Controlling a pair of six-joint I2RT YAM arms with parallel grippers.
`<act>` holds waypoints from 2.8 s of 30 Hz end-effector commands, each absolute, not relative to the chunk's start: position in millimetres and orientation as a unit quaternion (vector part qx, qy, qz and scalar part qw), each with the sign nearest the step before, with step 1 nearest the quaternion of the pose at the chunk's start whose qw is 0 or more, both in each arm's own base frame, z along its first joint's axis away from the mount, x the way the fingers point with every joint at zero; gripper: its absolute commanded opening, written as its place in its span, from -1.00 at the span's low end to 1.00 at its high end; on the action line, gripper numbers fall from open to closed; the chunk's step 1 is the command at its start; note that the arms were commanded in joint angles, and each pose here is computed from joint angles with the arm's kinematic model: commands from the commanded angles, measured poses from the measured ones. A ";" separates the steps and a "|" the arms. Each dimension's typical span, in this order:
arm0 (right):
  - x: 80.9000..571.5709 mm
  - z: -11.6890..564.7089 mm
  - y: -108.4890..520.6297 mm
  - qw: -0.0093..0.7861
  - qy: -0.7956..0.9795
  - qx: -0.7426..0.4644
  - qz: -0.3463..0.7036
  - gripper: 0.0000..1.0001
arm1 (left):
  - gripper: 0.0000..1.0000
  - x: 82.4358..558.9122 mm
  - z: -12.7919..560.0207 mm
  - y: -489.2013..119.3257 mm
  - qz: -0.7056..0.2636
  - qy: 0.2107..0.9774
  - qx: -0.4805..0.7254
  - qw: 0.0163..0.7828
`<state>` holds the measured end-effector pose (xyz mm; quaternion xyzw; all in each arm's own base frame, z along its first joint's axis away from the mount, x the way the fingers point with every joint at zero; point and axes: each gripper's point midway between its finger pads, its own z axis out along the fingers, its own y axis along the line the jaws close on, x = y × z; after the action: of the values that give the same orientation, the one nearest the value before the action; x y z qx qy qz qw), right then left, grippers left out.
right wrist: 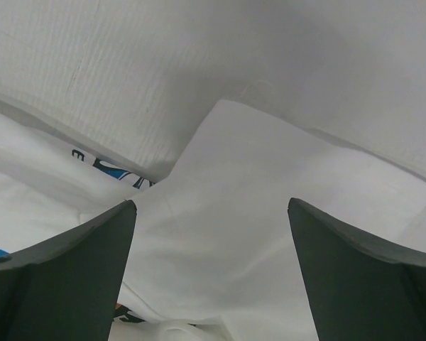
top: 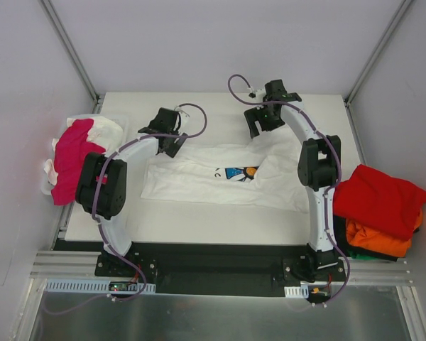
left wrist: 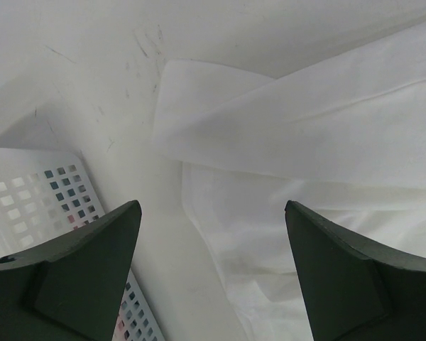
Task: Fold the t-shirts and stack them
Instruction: Grap the side of the flattened tshirt furthest away from the robot with both arms
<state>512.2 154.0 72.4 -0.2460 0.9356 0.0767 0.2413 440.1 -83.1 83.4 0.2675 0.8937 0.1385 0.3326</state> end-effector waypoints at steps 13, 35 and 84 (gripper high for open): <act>536.8 78.5 170.8 0.265 0.930 -0.227 0.116 0.76 | 0.65 466.6 88.4 -77.4 0.135 0.897 0.239 0.346; 518.4 55.0 156.7 0.202 0.939 -0.272 0.056 0.49 | 0.64 459.9 101.0 -71.8 0.143 0.892 0.239 0.355; 475.8 59.5 162.5 0.160 0.925 -0.345 0.011 -0.99 | 0.58 496.7 78.9 -79.6 0.140 0.885 0.307 0.321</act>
<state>480.8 165.2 26.9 -0.3381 0.9302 0.0181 0.1416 497.5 -81.3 80.5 0.2955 0.8812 0.1573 0.3338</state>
